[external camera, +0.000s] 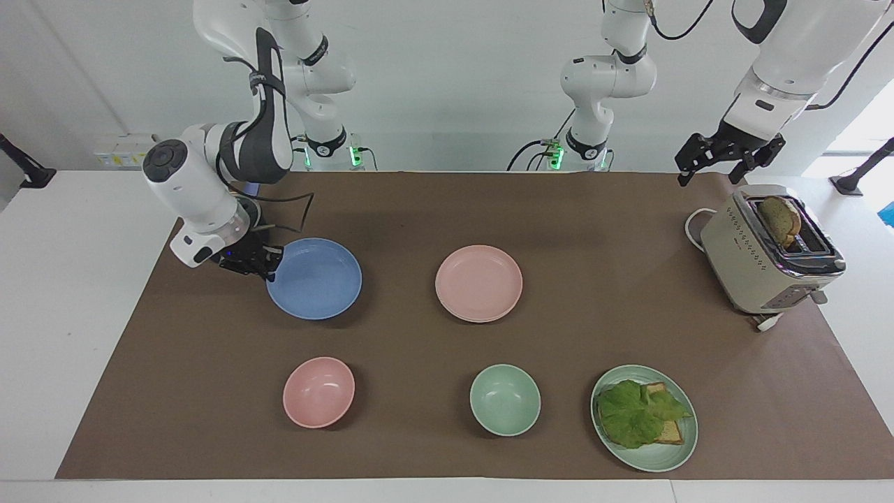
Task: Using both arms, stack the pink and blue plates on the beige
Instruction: 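Grasp the blue plate rim and carry it toward the pink plate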
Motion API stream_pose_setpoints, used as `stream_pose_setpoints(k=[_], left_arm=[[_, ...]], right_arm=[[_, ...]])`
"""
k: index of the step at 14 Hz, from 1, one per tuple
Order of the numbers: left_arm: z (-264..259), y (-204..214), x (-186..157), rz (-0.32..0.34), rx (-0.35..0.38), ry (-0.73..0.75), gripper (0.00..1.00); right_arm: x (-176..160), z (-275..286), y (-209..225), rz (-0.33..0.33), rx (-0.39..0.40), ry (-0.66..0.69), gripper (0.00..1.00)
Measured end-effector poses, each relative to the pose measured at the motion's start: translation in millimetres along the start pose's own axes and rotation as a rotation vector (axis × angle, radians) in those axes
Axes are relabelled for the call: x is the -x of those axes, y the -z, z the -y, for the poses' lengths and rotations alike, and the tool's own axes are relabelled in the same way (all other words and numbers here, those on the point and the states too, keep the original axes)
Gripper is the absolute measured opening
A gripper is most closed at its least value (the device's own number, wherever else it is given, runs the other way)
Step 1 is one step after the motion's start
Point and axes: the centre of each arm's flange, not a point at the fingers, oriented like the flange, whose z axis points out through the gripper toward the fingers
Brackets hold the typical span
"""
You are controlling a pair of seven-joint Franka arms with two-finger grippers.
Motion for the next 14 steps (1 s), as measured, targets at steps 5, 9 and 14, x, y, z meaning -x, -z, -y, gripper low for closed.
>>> stream_pose_setpoints(k=[5, 9, 14], left_arm=[[0, 0, 0, 0.000, 0.000, 0.000, 1.00], [0, 0, 0, 0.000, 0.000, 0.000, 1.00], [0, 0, 0, 0.000, 0.000, 0.000, 1.00]], right_arm=[[5, 102, -7, 0.011, -0.025, -0.080, 0.05], [7, 169, -39, -0.004, -0.045, -0.106, 0.05], [12, 216, -96, 0.022, -0.054, -0.062, 0.05]])
